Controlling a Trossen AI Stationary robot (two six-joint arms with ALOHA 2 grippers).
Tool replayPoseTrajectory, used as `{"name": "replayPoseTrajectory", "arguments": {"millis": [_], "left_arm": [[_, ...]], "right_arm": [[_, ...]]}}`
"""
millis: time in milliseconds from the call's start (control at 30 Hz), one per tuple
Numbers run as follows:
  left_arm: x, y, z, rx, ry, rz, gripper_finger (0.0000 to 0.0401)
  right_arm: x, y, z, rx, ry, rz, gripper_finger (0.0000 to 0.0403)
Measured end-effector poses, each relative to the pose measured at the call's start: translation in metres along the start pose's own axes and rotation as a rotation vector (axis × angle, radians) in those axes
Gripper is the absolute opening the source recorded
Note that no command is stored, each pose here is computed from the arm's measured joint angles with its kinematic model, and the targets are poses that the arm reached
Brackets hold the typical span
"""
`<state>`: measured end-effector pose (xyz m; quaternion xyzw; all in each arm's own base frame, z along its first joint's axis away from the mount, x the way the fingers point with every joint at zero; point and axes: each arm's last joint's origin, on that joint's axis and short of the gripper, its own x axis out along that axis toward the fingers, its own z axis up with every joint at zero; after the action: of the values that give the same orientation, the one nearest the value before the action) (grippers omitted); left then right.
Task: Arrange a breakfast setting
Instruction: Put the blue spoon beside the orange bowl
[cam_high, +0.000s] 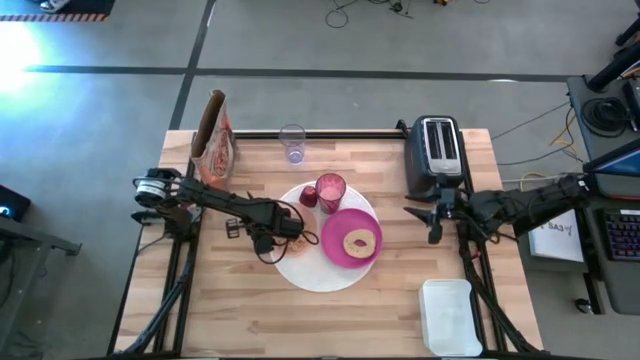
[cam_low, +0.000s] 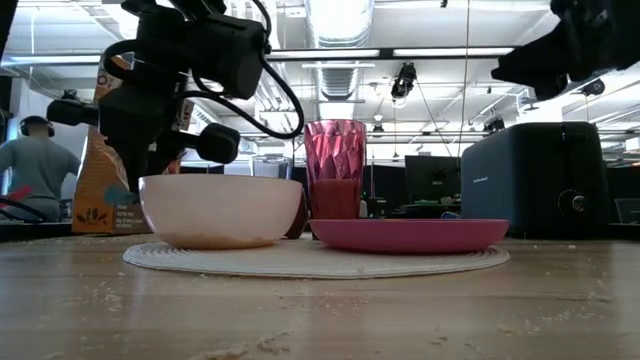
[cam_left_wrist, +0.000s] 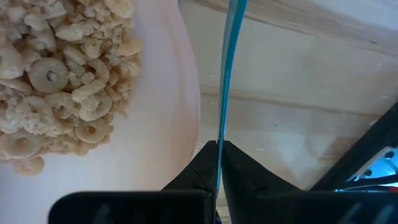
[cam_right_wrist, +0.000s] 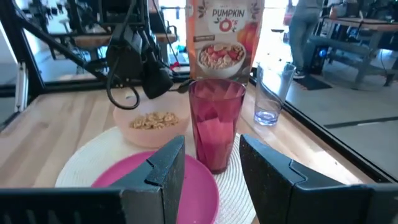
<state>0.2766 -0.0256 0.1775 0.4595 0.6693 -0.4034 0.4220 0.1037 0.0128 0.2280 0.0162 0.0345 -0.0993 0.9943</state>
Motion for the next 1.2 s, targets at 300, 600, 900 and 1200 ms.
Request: {"name": "replayPoseTrajectory", "arguments": {"millis": [300, 600, 900, 1200], "left_arm": [[0.0, 0.0, 0.0, -0.001, -0.001, 0.004, 0.0], [0.0, 0.0, 0.0, -0.001, 0.0, 0.005, 0.0], [0.002, 0.002, 0.002, 0.001, 0.004, 0.0, 0.0], [0.002, 0.002, 0.003, 0.007, 0.004, 0.005, 0.0]], "right_arm": [[-0.011, -0.006, -0.012, 0.002, -0.077, -0.007, 0.0144], [-0.012, -0.008, -0.035, 0.008, -0.077, -0.007, 0.0144], [-0.004, -0.005, -0.054, 0.072, -0.108, 0.0, 0.0144], [-0.004, -0.009, -0.056, 0.084, -0.101, -0.148, 0.0144]]}}
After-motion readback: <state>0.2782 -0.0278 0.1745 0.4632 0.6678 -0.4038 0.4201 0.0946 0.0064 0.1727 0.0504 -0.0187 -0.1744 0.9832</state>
